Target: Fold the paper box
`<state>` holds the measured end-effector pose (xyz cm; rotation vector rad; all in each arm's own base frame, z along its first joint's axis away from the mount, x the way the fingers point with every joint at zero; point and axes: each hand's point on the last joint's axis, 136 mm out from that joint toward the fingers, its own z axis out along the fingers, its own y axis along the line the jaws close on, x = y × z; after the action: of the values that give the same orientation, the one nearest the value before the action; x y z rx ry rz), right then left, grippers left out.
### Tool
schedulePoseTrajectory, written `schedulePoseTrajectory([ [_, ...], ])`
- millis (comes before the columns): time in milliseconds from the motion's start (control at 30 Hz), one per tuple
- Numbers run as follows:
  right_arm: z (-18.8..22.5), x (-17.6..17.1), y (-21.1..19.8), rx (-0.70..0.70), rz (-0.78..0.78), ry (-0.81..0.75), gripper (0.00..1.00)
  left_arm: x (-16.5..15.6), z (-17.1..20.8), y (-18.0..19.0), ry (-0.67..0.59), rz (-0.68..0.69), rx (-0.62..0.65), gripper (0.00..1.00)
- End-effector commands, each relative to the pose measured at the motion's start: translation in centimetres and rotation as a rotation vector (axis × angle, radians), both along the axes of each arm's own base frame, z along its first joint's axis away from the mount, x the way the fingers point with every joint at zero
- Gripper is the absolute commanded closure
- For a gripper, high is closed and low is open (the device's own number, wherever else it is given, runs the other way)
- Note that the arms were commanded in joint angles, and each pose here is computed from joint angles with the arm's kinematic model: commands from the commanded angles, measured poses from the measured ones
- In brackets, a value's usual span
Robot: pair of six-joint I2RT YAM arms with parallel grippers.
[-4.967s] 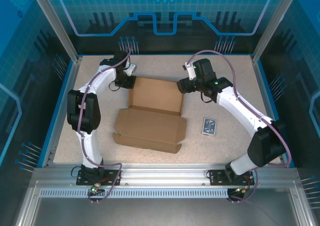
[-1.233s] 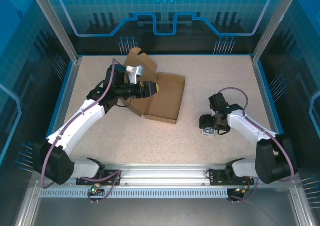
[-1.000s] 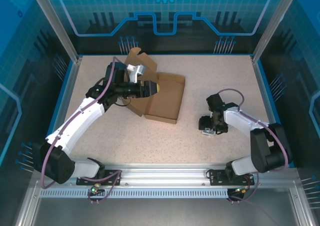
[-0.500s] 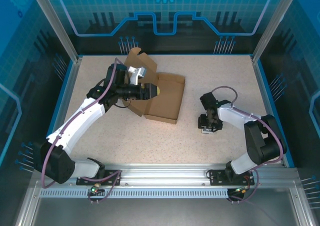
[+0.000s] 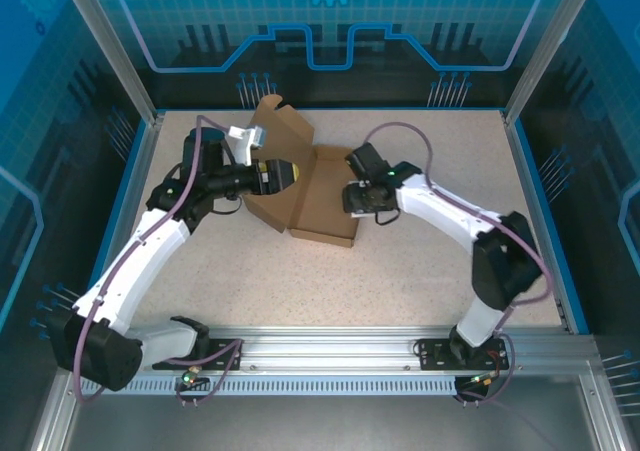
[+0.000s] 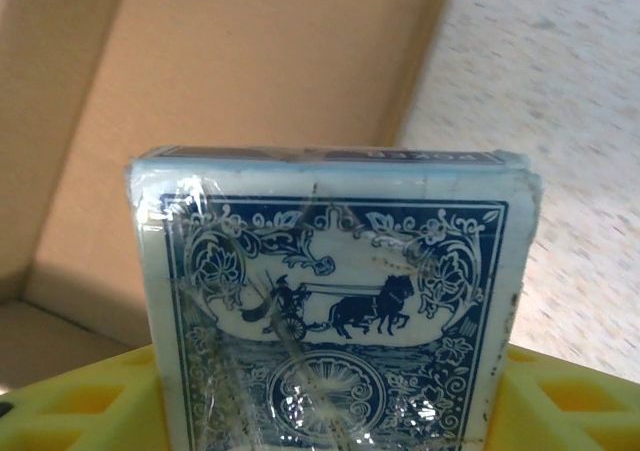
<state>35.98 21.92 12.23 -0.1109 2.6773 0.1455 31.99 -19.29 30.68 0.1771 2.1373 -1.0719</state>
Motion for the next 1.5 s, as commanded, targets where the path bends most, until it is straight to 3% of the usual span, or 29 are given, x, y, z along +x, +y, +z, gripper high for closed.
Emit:
schedulePoseTrajectory([
  [0, -1.1, 1.1, 2.6, -0.020, 0.041, 0.041, 0.33, -0.1, 0.2, 0.7, -0.036, 0.018, 0.018, 0.32],
  [233, -3.9, 4.2, 6.0, -0.036, 0.073, 0.090, 0.32, -0.3, 0.5, 1.2, -0.066, 0.031, 0.039, 0.32],
  [567, -6.4, 6.2, 6.9, -0.036, 0.067, 0.126, 0.26, -0.4, 0.8, 1.4, -0.082, 0.036, 0.049, 0.32],
  [933, -0.8, 6.8, 5.5, 0.026, 0.118, 0.010, 0.21, -0.4, 0.8, 1.6, -0.088, 0.042, 0.058, 0.32],
  [1133, 0.9, 7.7, 3.3, -0.007, 0.163, -0.045, 0.19, -0.4, 0.8, 1.7, -0.095, 0.045, 0.065, 0.32],
  [1467, 0.5, 13.2, -0.5, -0.024, 0.071, -0.087, 0.18, -0.5, 1.0, 1.9, -0.103, 0.051, 0.070, 0.32],
])
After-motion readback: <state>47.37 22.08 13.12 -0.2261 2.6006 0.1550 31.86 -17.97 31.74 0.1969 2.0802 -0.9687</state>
